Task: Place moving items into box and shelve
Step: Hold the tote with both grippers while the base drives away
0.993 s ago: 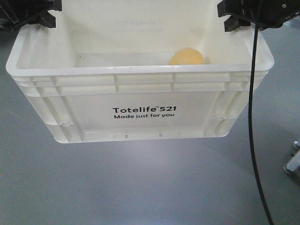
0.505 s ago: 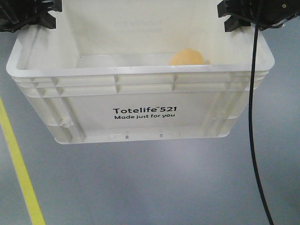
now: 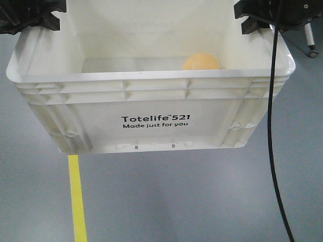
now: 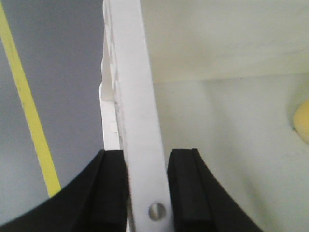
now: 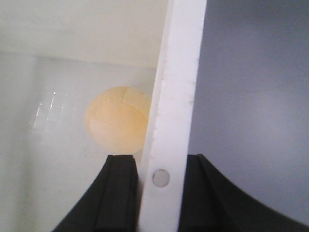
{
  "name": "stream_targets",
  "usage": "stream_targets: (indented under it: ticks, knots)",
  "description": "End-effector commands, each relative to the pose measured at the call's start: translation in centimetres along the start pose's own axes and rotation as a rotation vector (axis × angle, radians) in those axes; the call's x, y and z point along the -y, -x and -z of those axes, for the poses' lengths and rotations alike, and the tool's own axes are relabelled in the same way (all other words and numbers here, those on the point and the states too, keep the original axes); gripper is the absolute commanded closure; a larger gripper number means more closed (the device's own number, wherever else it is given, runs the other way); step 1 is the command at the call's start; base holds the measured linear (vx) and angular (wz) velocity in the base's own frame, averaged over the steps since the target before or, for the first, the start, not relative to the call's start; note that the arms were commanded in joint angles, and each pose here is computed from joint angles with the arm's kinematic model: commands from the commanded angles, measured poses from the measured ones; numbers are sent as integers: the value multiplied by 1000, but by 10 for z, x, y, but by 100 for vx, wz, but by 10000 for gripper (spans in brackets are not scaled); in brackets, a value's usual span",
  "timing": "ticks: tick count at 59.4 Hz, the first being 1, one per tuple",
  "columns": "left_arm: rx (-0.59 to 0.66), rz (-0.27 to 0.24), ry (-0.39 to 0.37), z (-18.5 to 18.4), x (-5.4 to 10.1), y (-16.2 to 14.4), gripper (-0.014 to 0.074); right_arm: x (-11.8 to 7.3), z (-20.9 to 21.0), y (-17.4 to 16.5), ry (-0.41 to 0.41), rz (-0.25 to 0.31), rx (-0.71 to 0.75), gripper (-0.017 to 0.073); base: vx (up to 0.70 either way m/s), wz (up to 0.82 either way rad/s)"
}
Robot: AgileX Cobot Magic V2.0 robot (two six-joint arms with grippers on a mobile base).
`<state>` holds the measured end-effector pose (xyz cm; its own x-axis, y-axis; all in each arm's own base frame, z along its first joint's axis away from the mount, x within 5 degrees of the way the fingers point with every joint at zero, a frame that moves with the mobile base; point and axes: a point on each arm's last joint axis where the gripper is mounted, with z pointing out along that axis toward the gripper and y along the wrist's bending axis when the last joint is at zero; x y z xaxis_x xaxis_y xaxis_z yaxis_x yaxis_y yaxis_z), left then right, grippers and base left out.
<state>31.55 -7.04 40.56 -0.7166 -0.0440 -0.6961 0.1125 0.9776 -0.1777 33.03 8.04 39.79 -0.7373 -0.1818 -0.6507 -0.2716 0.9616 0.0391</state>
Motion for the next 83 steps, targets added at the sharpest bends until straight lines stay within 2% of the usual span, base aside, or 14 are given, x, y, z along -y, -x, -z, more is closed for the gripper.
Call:
stream_targets:
  ticks: [1, 32, 83]
  knots:
    - [223, 36, -112, 38, 15, 21, 610, -10, 37, 19, 54, 13, 214, 572, 28, 60]
    - [221, 35, -112, 38, 15, 21, 610, -10, 37, 18, 54, 13, 212, 572, 35, 49]
    - [201, 35, -110, 37, 15, 19, 608, -10, 37, 18, 47, 17, 211, 572, 52, 23]
